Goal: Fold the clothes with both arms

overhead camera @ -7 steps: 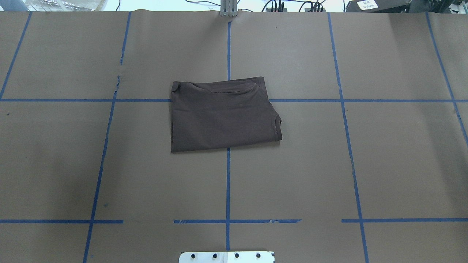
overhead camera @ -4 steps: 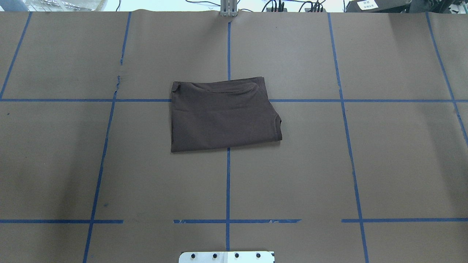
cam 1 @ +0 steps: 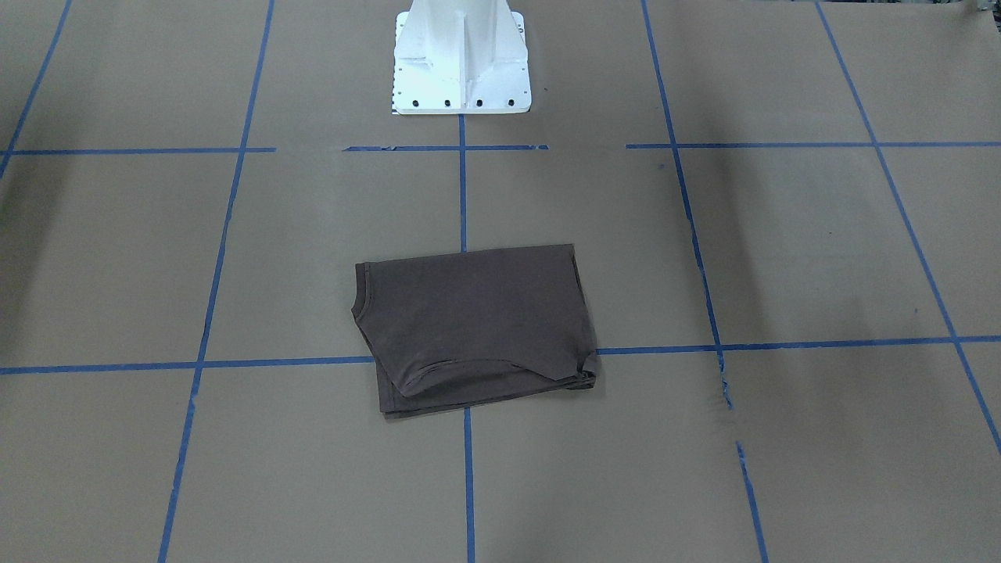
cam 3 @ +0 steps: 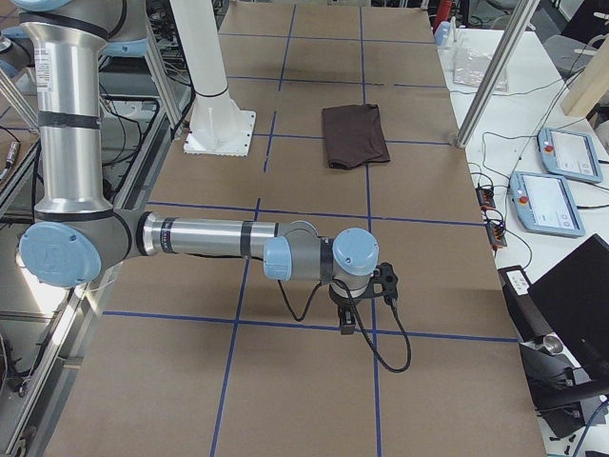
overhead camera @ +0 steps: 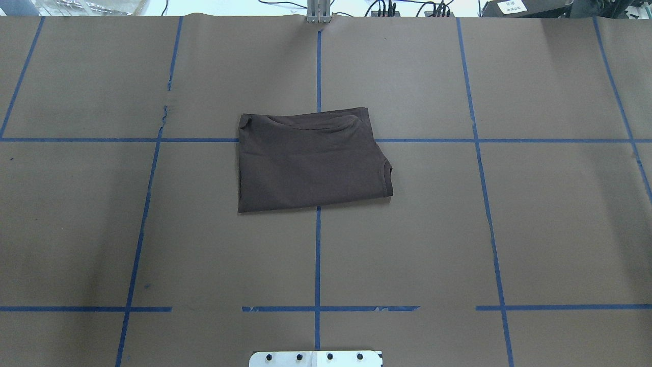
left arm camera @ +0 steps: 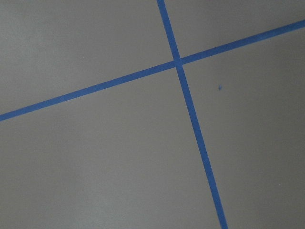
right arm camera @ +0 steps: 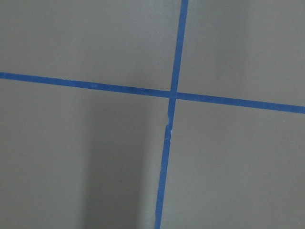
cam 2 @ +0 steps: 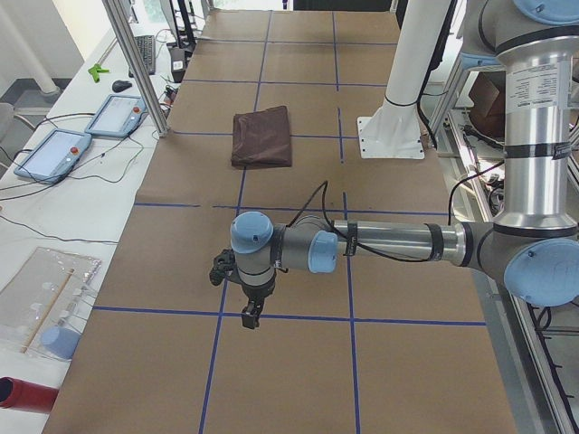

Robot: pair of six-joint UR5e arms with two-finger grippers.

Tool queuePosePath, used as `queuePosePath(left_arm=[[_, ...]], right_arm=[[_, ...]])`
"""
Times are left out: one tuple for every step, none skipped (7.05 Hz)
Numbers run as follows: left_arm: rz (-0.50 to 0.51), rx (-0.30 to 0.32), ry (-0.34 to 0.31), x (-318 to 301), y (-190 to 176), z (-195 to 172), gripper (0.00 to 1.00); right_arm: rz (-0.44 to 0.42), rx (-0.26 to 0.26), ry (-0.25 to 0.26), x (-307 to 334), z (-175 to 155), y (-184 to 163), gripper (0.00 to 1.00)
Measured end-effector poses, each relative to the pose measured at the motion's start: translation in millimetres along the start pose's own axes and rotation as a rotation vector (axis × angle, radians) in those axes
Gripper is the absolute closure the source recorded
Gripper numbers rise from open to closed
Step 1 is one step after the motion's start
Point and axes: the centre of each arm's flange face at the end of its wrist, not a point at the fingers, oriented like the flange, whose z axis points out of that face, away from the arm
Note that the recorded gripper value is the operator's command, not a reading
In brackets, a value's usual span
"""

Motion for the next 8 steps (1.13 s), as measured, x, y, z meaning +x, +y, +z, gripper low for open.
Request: queuePosePath(left_arm=[[-0.006,0.022,0.016,-1.4,-1.2,-8.7,0.00],[-0.015,0.043,0.019,-5.2,-3.3,-18.5,0.00],[-0.020,0.055,0.019,-7.2,-5.5,-24.0,0.00],[-0.023,0.062,0.018,-8.0,-7.0,-26.7,0.00],[-0.025,0.065,0.018,-8.4,-6.9,-27.7,0.00],[-0.024,0.068,0.017,-8.2,-7.1,-28.4,0.00],[-0.022,0.072,0.016,-6.8,-7.8,-30.3,0.00],[-0.017,0.079,0.014,-3.8,-9.1,-34.0,0.00]], right_arm=[[0.001,0.000,-0.014,-1.7,-0.3,0.1,0.00],[0.002,0.000,-0.021,-2.7,-0.5,0.1,0.00],[0.003,-0.002,-0.022,-2.6,-0.4,0.5,0.00],[0.006,-0.001,-0.018,-1.7,-1.6,1.3,0.00],[0.016,-0.006,-0.012,-2.9,-5.6,2.3,0.00],[0.031,-0.017,0.002,-8.9,-14.0,3.9,0.00],[0.043,-0.030,0.028,-18.1,-24.8,5.8,0.00],[0.053,-0.037,0.044,-25.7,-33.0,6.9,0.00]])
